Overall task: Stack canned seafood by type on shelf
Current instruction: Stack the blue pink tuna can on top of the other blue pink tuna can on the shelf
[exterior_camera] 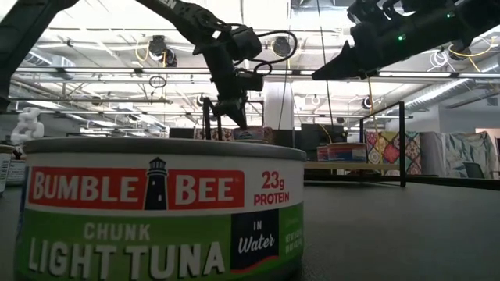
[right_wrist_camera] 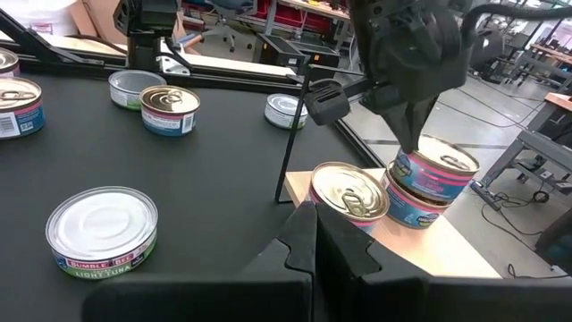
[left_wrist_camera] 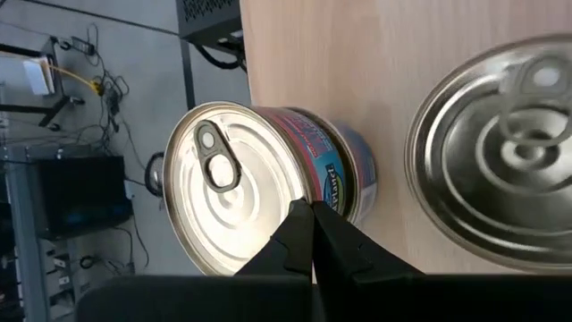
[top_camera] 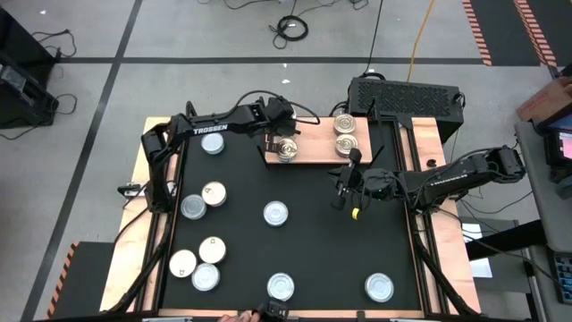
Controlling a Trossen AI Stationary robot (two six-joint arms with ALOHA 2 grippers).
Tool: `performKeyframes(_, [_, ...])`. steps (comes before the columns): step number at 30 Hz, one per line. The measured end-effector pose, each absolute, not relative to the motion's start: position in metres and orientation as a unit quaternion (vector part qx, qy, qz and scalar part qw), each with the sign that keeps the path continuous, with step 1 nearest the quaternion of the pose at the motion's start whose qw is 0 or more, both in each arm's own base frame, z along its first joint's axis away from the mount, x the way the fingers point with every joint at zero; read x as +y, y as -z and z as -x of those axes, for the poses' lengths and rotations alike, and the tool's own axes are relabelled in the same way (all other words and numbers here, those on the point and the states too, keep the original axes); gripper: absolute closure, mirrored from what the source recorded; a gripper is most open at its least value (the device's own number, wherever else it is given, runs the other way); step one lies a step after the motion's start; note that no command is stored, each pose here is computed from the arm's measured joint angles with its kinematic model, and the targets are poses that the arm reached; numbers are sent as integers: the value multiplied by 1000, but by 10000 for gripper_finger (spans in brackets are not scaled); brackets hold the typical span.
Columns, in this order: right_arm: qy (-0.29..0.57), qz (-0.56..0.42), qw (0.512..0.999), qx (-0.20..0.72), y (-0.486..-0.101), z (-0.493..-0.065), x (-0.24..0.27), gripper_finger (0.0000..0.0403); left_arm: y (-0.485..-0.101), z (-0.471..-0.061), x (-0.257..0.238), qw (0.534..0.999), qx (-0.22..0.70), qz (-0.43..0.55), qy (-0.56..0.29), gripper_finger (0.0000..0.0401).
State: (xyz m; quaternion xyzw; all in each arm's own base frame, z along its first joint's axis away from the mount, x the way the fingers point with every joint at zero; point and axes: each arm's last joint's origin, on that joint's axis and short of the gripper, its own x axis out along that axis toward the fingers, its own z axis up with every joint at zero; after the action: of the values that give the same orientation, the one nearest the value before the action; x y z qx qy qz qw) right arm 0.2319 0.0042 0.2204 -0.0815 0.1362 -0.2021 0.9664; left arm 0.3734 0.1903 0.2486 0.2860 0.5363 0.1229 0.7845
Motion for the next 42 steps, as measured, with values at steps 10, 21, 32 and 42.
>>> performKeyframes(10, [202,81,966,136,-220,-232,4,403,-249,-374,190,785,535,-287,-124,401])
performKeyframes(21, [202,81,966,136,-220,-232,4,403,-249,-374,190,785,535,-287,-124,393])
performKeyframes(32, [202,81,966,136,-220,-232,4,403,-249,-374,190,781,537,-290,-129,381])
performKeyframes(42, [202,81,966,136,-220,-232,4,403,-249,-374,190,781,537,-293,-126,381])
